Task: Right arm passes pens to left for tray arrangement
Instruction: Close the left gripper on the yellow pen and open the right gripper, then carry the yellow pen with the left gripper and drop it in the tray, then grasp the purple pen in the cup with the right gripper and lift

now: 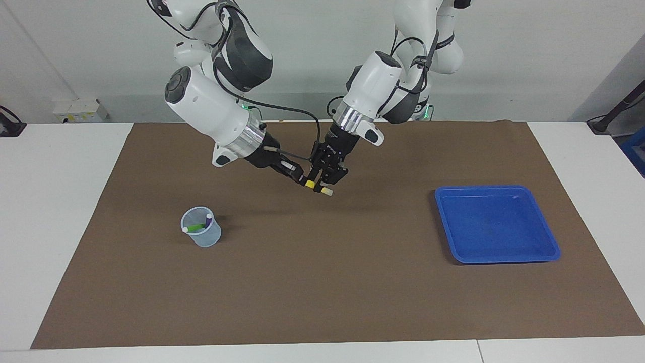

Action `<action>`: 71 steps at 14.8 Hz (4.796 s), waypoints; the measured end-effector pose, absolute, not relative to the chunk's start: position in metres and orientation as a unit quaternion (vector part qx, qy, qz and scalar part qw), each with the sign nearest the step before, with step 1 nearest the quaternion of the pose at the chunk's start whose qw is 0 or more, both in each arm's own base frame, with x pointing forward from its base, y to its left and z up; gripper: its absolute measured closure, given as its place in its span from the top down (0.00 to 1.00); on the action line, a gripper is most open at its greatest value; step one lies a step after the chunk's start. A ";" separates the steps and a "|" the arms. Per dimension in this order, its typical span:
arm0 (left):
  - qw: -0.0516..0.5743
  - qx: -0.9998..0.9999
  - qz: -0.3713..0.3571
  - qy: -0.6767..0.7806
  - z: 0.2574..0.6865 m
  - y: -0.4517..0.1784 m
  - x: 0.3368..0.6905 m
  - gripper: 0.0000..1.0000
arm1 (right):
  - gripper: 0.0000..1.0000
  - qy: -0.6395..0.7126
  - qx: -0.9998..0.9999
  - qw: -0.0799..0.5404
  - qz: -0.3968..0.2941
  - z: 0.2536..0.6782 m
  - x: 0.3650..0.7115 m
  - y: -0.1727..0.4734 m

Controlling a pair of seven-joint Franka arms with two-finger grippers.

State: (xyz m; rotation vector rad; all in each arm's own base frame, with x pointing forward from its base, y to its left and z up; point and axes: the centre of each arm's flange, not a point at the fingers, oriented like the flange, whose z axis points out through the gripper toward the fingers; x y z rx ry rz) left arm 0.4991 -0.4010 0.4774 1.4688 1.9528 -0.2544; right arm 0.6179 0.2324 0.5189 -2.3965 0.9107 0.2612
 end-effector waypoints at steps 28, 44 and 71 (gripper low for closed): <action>0.218 0.829 -0.005 0.515 0.487 -0.306 0.569 0.18 | 0.91 0.090 -0.991 0.094 0.006 0.516 0.625 0.079; 0.049 0.997 0.051 0.042 0.472 -0.022 0.623 0.18 | 0.81 -0.094 -0.994 -0.058 -0.007 0.404 0.629 0.087; -0.010 0.997 0.059 -0.048 0.309 0.137 0.613 0.18 | 0.18 -0.106 -0.992 -0.064 0.005 0.415 0.635 0.077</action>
